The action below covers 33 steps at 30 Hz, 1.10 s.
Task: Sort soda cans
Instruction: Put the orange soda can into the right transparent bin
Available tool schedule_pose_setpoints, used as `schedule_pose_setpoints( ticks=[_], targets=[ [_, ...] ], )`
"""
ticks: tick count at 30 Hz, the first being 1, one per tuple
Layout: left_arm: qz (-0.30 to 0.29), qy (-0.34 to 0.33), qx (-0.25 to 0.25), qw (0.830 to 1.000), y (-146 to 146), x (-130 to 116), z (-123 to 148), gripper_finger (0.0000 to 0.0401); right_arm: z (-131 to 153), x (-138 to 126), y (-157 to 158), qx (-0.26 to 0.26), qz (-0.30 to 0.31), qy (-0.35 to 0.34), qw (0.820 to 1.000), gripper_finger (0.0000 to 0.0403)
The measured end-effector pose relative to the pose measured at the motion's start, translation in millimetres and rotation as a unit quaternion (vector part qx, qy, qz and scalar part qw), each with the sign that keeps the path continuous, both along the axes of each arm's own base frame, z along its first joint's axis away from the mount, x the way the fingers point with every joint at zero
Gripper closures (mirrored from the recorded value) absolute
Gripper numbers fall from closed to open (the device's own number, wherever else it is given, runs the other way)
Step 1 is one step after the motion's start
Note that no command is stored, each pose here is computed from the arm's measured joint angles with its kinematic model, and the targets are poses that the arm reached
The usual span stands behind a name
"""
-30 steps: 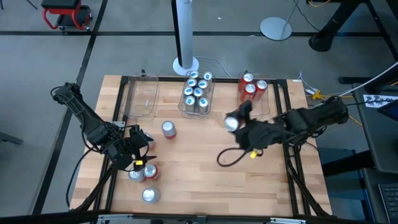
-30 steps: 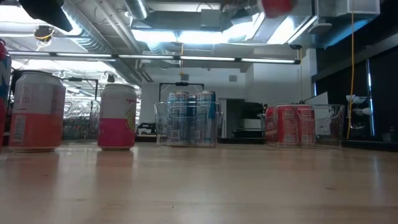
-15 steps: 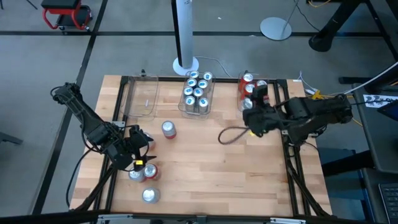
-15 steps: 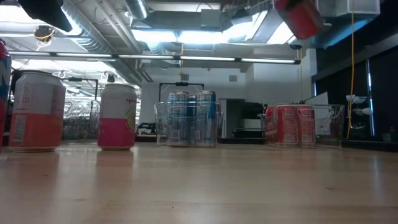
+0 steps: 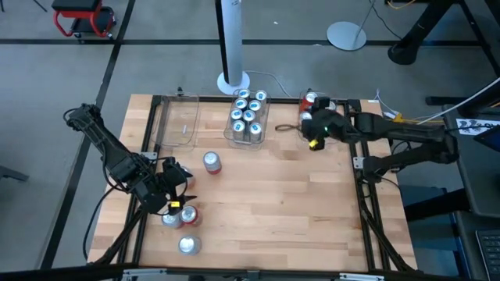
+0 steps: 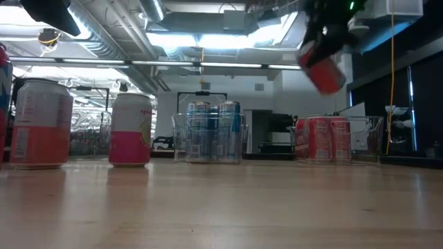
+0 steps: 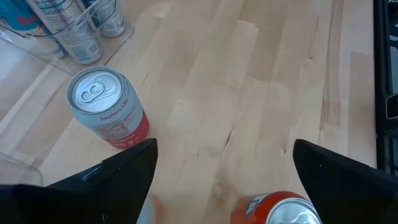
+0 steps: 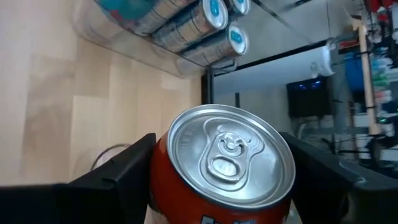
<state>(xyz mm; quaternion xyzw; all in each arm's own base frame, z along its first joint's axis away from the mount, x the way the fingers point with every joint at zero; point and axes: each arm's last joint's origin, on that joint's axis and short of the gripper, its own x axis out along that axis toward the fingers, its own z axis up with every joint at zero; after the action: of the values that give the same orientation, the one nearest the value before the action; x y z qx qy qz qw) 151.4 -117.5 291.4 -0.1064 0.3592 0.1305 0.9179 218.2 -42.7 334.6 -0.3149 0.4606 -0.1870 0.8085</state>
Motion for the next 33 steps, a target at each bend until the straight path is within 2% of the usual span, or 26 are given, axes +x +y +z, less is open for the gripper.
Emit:
schedule_pose_setpoints(
  ticks=[7, 12, 16, 21, 33],
  targets=[
    [0.0, 0.0, 0.0, 1.0, 0, 0, 0, 0.0038, -54, -3, -46, 0.04, -0.008, -0.029, 0.999, 0.0113],
    [0.0, 0.0, 0.0, 1.0, 0, 0, 0, 0.0038, -73, -8, -66, 0.067, 0.008, -0.084, 0.994, 0.0113],
    [-0.005, 0.001, 0.005, 1.0, 0, 0, 0, 0.0038, -81, -11, -73, 0.077, 0.011, -0.098, 0.992, 0.0113],
    [-0.005, 0.0, 0.007, 1.0, 0, 0, 0, 0.0038, -93, -16, -74, 0.091, 0.009, -0.084, 0.992, 0.0113],
    [0.001, -0.002, 0.001, 1.0, 0, 0, 0, 0.0038, -114, -19, -73, 0.076, 0.02, -0.12, 0.99, 0.0113]
  ],
)
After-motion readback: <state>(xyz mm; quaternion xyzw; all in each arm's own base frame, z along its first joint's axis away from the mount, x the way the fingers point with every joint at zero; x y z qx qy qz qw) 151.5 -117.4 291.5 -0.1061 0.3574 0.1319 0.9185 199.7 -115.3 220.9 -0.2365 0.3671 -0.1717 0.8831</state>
